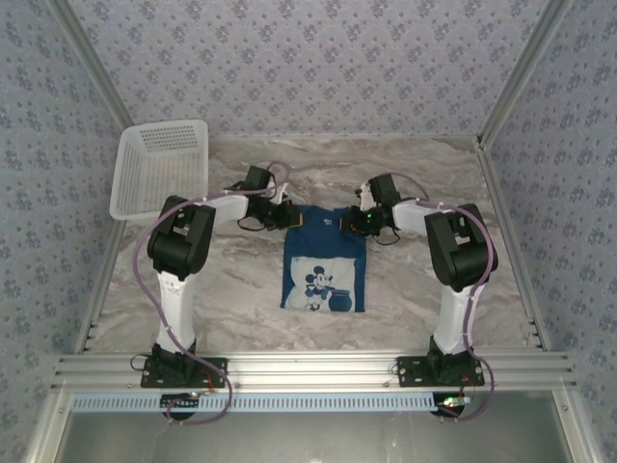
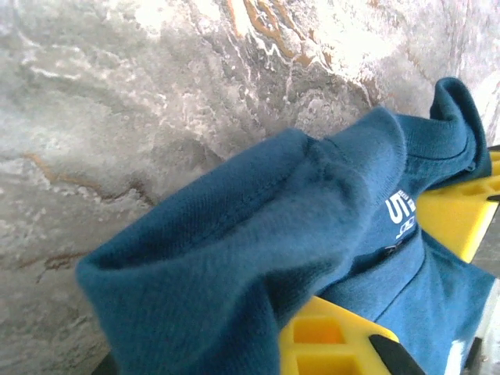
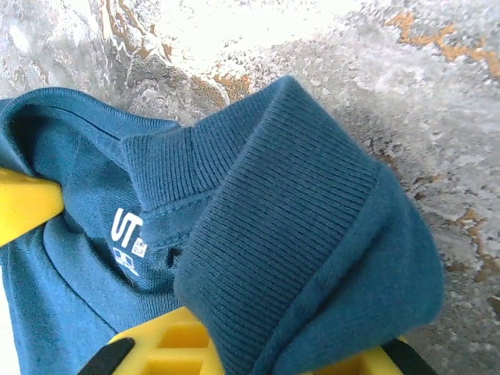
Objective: Fold the inside-out t-shirt
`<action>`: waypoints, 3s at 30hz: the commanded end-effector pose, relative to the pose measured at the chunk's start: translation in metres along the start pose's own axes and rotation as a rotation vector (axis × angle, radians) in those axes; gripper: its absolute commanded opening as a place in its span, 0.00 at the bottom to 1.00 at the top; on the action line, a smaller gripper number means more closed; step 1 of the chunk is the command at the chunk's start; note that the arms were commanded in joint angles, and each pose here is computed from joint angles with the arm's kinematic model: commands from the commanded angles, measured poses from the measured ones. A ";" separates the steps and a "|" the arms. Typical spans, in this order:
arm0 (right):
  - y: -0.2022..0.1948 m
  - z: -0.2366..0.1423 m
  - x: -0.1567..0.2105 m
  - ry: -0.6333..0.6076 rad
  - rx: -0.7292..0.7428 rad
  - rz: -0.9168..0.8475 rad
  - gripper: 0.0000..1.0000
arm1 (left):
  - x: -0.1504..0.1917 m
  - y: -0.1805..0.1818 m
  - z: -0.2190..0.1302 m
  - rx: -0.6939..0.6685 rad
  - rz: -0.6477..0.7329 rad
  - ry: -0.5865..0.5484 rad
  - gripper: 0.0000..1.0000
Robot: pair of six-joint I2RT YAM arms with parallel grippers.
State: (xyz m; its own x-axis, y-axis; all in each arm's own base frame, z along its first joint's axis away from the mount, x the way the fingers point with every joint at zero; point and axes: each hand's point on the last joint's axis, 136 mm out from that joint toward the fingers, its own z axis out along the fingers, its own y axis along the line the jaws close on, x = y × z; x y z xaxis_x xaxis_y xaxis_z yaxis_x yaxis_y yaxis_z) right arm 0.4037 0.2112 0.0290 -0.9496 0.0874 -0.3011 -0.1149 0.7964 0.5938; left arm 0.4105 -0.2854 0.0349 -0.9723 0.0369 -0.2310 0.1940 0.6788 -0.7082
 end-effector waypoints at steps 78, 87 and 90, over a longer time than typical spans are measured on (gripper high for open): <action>-0.027 -0.130 0.077 -0.084 0.302 -0.023 0.58 | 0.060 -0.010 -0.061 -0.165 0.001 -0.115 0.77; -0.024 -0.086 0.090 -0.037 0.192 0.078 0.73 | 0.088 -0.065 -0.052 -0.006 0.083 -0.045 0.78; -0.025 -0.078 0.090 -0.031 0.184 0.087 0.73 | 0.084 -0.084 -0.052 0.002 0.162 -0.050 0.75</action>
State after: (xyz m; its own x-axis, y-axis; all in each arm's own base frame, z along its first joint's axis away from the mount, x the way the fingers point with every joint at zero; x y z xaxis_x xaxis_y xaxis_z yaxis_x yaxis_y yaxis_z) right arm 0.2926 0.1437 0.0444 -0.9482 0.1506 -0.2796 0.0161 0.9020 0.4314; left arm 0.3054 -0.2850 0.0841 -0.9467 0.0617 -0.3162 0.2637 0.7123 -0.6504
